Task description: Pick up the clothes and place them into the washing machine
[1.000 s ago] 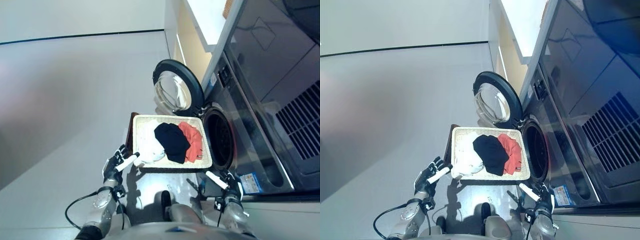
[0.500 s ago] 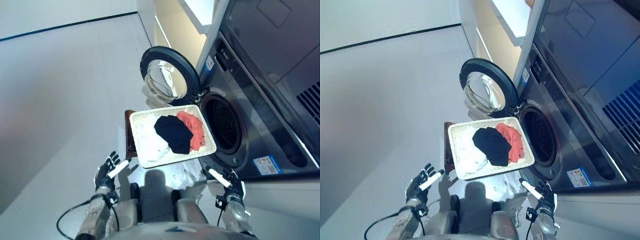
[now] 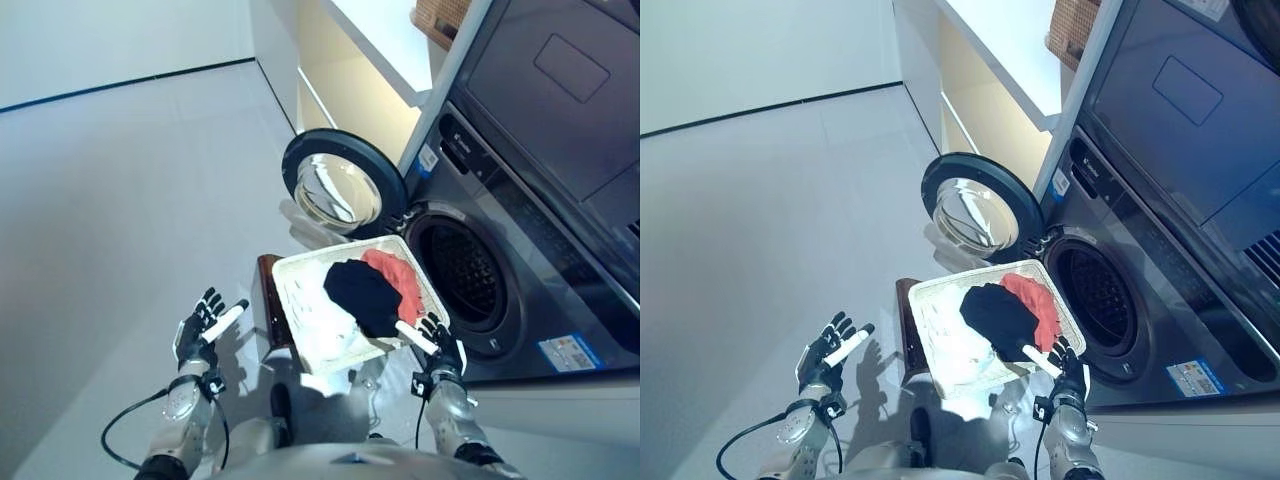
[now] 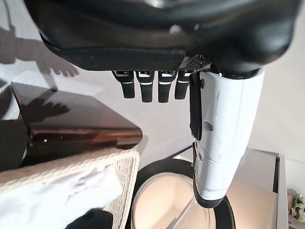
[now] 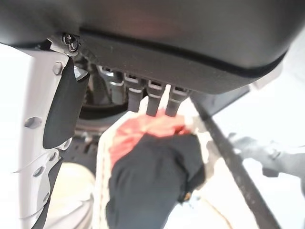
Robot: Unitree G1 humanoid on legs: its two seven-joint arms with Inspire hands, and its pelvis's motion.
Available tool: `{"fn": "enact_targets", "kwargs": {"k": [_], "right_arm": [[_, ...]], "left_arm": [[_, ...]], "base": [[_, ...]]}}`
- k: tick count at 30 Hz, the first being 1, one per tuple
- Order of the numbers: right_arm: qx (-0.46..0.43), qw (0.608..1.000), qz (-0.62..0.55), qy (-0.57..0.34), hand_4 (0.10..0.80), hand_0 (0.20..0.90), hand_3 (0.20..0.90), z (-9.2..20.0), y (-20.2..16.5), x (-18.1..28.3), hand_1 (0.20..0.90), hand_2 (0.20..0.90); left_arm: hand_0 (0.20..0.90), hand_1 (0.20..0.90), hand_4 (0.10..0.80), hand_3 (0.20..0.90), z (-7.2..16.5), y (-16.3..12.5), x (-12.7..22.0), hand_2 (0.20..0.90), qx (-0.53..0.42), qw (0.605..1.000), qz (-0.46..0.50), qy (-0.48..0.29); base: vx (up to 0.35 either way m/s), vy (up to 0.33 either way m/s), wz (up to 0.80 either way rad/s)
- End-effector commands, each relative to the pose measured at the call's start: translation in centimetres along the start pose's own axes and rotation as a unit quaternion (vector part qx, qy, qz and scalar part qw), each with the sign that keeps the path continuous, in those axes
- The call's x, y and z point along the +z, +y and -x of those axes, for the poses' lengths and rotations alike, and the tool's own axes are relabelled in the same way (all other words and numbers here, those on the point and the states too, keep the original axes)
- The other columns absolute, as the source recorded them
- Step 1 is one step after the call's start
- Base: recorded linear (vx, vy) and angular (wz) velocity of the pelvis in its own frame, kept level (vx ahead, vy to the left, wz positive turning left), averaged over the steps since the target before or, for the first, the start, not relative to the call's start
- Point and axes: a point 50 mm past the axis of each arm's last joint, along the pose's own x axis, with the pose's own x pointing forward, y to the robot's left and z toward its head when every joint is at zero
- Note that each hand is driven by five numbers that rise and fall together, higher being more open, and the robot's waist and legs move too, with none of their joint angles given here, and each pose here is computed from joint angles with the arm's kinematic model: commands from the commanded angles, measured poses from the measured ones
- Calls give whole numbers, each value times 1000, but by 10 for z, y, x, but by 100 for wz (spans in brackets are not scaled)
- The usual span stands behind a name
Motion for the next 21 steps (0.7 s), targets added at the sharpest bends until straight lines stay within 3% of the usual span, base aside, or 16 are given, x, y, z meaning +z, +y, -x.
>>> {"fn": "enact_targets", "kwargs": {"k": [1, 6, 11, 21], "right_arm": [[7, 995, 3, -95, 800, 900, 900, -8, -7, 43, 900, 900], [-3, 995, 3, -97, 800, 900, 900, -8, -9, 44, 900, 900], [-8, 995, 2, -99, 800, 900, 900, -9, -7, 46, 900, 900], [-10, 995, 2, -99, 800, 900, 900, -5, -9, 43, 900, 900]], "left_arm": [[900, 900, 800, 900, -3, -3, 33, 900, -28, 996, -4, -83], [900, 900, 800, 900, -2, -1, 36, 900, -23, 996, 2, -89], [900, 900, 800, 900, -2, 5, 36, 900, -2, 996, 20, -91], [900, 900, 800, 900, -1, 2, 38, 900, -3, 995, 32, -96]], "base": [[108, 148, 22], [140, -3, 17], [186, -167, 4], [144, -233, 37]]}}
